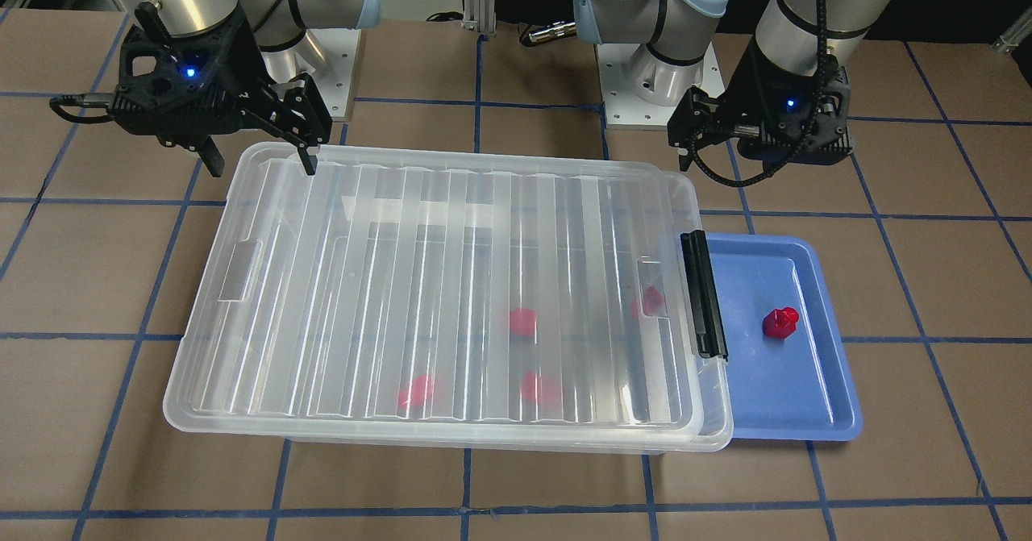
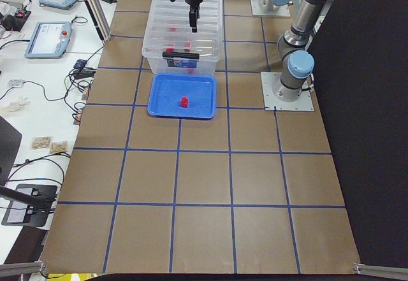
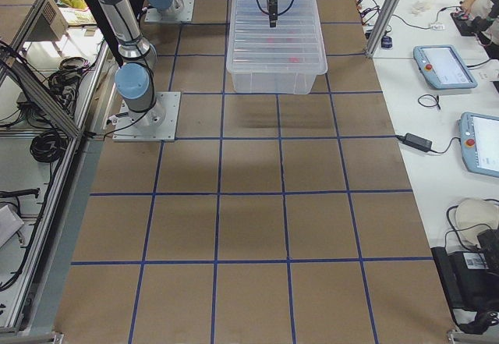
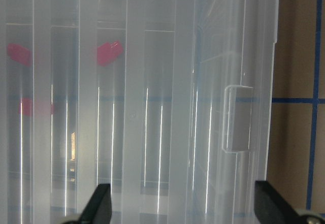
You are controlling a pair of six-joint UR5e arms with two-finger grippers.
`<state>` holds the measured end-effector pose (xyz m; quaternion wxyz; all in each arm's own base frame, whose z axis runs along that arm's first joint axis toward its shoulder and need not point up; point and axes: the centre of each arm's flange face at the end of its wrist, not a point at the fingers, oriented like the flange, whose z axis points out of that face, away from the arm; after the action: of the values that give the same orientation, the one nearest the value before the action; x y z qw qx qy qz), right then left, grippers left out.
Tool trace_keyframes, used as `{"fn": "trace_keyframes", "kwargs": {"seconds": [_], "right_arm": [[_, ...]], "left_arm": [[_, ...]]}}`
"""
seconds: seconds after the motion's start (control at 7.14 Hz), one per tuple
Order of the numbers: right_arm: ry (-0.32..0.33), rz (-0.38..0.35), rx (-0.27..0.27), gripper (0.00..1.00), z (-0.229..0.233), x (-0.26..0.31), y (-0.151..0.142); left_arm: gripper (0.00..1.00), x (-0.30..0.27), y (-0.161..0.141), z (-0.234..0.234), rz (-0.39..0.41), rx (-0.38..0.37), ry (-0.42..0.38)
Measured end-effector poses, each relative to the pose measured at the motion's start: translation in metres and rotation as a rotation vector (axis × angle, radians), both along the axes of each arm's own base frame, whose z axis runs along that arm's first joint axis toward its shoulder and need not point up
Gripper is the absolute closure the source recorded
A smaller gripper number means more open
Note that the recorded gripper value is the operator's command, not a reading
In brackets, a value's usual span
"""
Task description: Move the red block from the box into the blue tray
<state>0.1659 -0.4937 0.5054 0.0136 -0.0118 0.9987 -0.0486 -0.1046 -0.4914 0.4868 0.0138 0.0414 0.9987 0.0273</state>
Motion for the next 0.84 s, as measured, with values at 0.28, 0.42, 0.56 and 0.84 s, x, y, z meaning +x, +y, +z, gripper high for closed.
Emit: {"fn": "trace_keyframes", "kwargs": {"seconds": [0.28,0.42,0.56,0.84], "right_arm": [[0.008,-0.001,0.001,0.0,-0.0004,-0.0001,-0.0006],[0.014,-0.002,0.001,0.0,-0.0009,-0.0005,-0.0009],[0.016,-0.002,0.002,0.0,-0.0013,-0.0009,-0.0011],[0.019,-0.003,0.003,0.0,-0.002,-0.0013,-0.0015]], "left_arm": [[0.0,0.0001,0.0006,0.0012,0.001,-0.002,-0.001],[0.0,0.0001,0.0008,0.0011,0.0,-0.002,-0.001],[0.0,0.0001,0.001,0.0007,0.0,-0.001,-0.002],[0.0,0.0001,0.0014,-0.0011,0.0,0.002,-0.001]]}}
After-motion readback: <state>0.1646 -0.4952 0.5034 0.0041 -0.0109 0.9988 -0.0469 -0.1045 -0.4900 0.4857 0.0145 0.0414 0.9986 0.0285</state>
